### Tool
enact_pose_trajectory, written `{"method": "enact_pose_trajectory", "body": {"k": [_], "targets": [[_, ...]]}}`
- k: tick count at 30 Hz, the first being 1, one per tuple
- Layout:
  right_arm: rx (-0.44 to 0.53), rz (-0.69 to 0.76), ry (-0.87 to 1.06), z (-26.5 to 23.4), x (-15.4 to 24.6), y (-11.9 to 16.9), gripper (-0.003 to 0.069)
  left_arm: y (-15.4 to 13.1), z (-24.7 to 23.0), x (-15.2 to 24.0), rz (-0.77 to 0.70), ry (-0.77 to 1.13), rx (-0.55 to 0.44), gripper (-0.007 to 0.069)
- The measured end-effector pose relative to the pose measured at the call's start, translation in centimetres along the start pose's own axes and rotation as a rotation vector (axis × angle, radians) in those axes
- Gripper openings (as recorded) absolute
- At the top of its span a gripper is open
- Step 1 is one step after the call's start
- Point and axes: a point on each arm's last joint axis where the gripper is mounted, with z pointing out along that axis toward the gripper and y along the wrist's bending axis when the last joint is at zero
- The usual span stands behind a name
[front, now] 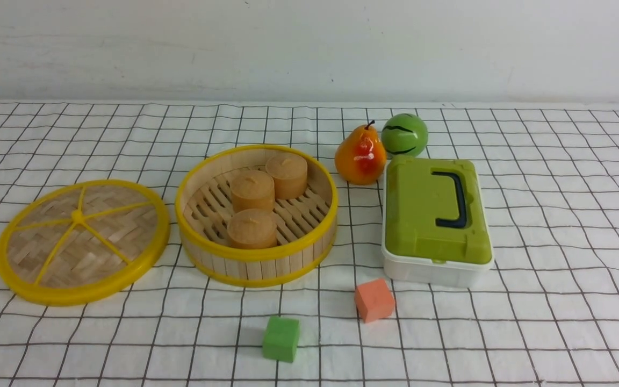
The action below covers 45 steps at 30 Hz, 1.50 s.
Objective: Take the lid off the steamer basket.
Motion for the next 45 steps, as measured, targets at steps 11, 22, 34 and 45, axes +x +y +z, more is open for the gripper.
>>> {"method": "enact_pose_trajectory", "body": {"k": [11, 22, 34, 45], "targets": [[0.0, 0.0, 0.0, 0.0, 0.0, 0.0, 0.024, 2.0, -0.6, 6.8, -0.027, 0.275, -0.177, -0.0013], [0.0, 0.0, 0.0, 0.0, 0.0, 0.0, 0.024, 2.2, -1.2, 8.4, 0.046, 0.469, -0.2, -0.0013], [0.0, 0.0, 0.0, 0.0, 0.0, 0.0, 0.024, 2.2, -1.3, 8.4, 0.075, 0.476, -0.191, -0.0011], [0.0, 0.0, 0.0, 0.0, 0.0, 0.0, 0.024, 2.2, -1.3, 8.4, 0.076, 0.476, -0.191, -0.0006]]}}
